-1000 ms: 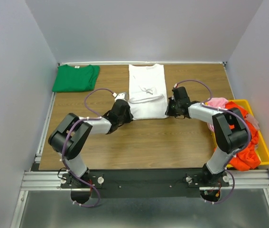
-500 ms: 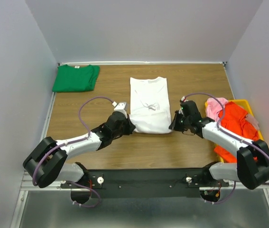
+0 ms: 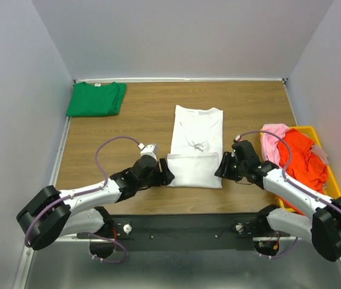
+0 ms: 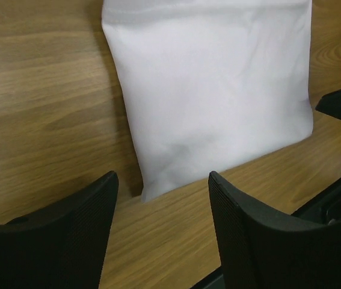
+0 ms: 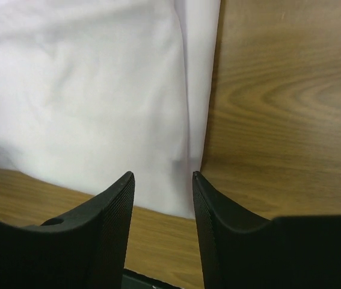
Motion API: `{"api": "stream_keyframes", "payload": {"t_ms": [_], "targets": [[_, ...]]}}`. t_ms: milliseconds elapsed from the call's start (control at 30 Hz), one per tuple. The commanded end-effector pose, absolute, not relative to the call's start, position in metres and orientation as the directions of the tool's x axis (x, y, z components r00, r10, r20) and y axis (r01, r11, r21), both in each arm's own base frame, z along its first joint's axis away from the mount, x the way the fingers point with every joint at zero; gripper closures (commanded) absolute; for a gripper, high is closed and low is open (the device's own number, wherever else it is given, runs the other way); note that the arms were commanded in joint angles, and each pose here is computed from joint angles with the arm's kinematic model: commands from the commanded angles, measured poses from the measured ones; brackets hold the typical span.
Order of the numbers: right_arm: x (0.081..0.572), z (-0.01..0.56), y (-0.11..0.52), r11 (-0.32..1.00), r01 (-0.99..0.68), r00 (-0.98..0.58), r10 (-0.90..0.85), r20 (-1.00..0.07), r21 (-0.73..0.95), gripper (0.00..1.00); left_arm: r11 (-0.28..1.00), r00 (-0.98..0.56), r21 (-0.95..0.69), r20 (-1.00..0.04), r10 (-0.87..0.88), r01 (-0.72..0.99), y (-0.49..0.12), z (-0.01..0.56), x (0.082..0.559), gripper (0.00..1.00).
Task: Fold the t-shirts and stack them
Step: Fold the tshirt
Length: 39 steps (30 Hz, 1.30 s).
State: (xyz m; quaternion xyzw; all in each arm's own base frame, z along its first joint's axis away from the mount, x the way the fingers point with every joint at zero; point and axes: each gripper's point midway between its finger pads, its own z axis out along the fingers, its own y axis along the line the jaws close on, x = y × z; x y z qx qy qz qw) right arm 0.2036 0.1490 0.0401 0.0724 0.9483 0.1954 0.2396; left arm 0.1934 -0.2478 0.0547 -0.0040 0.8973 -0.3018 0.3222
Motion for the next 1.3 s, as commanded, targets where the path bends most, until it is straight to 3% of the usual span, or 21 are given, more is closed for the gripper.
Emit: {"api": "stream_keyframes", "payload": {"t_ms": [0, 167, 367, 600, 1267], "targets": [[0.244, 0.065, 0.138, 0.944, 0.076, -0.797, 0.25, -0.549, 0.32, 0.49, 0.864, -0.726, -0.482, -0.645, -0.238, 0.145, -0.232, 0.065, 0.221, 0.3], [0.285, 0.077, 0.143, 0.965, 0.044, -0.755, 0.202, -0.624, 0.258, 0.5, 0.873, -0.676, -0.471, -0.684, -0.274, 0.122, -0.216, 0.065, 0.271, 0.33], [0.312, 0.063, 0.15, 0.971, 0.038, -0.759, 0.182, -0.626, 0.236, 0.54, 0.858, -0.642, -0.476, -0.723, -0.256, 0.194, -0.23, 0.074, 0.298, 0.38], [0.313, 0.033, 0.142, 0.974, 0.056, -0.782, 0.179, -0.597, 0.218, 0.56, 0.844, -0.666, -0.491, -0.706, -0.24, 0.217, -0.239, 0.058, 0.308, 0.44], [0.321, 0.02, 0.151, 0.97, 0.005, -0.793, 0.151, -0.59, 0.241, 0.62, 0.819, -0.683, -0.512, -0.697, -0.219, 0.26, -0.258, 0.046, 0.322, 0.49]]}}
